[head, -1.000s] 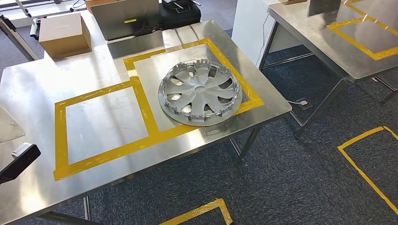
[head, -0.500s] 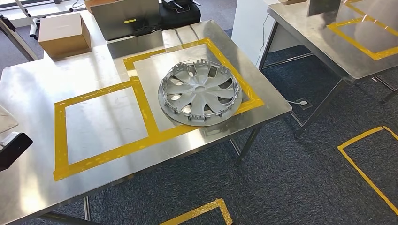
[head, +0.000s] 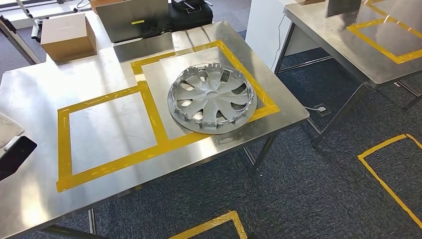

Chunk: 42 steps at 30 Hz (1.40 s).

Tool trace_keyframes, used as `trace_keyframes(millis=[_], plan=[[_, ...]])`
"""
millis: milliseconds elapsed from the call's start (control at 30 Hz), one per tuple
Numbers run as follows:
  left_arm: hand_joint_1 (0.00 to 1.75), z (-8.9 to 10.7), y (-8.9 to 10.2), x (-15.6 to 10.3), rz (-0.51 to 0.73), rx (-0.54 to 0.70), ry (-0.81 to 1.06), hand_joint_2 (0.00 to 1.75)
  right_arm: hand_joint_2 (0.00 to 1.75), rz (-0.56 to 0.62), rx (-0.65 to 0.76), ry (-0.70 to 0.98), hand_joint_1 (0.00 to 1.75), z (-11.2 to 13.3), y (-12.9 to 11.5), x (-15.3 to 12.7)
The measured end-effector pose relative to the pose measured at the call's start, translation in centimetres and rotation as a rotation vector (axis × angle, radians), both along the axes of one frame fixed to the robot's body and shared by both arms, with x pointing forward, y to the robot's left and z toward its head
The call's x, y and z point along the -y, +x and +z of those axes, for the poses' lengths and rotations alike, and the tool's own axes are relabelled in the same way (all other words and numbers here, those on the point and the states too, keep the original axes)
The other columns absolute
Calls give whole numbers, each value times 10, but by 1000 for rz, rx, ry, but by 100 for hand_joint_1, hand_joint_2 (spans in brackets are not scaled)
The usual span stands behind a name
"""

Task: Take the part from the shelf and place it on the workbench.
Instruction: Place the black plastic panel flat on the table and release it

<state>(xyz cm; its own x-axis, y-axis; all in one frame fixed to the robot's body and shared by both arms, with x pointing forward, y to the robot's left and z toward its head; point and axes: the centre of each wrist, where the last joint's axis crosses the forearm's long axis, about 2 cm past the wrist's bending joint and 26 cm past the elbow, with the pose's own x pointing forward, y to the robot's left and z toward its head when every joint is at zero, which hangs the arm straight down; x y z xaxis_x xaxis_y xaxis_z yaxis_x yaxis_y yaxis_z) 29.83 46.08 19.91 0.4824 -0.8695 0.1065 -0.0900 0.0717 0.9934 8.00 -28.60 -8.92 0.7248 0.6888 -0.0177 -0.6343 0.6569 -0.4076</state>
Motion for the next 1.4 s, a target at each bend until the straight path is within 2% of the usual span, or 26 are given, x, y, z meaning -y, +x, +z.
trace_keyframes(millis=[333, 500, 633, 833, 967, 1167, 1400], plan=[[175, -48, -10, -10, 98, -10, -195, 175, 0, 1, 6, -49, 0, 9, 1, 10], [175, -70, -15, -9, 113, -37, -225, 175, 0, 19, 22, -56, 0, 14, 1, 17], [175, -80, -16, -5, 111, -64, -205, 175, 0, 36, 33, -47, 0, 18, 1, 20], [175, -85, -12, 1, 93, -98, -163, 175, 0, 56, 30, -24, 0, 21, 1, 21], [175, -78, 2, 12, 33, -114, -86, 175, 0, 86, 12, -6, 0, 21, 0, 20], [175, -59, 32, 42, -103, -100, 27, 175, 0, 116, 2, 18, 0, 21, 0, 18], [175, -46, 51, 81, -265, -82, 123, 175, 0, 146, 4, 34, 0, 20, 0, 17]])
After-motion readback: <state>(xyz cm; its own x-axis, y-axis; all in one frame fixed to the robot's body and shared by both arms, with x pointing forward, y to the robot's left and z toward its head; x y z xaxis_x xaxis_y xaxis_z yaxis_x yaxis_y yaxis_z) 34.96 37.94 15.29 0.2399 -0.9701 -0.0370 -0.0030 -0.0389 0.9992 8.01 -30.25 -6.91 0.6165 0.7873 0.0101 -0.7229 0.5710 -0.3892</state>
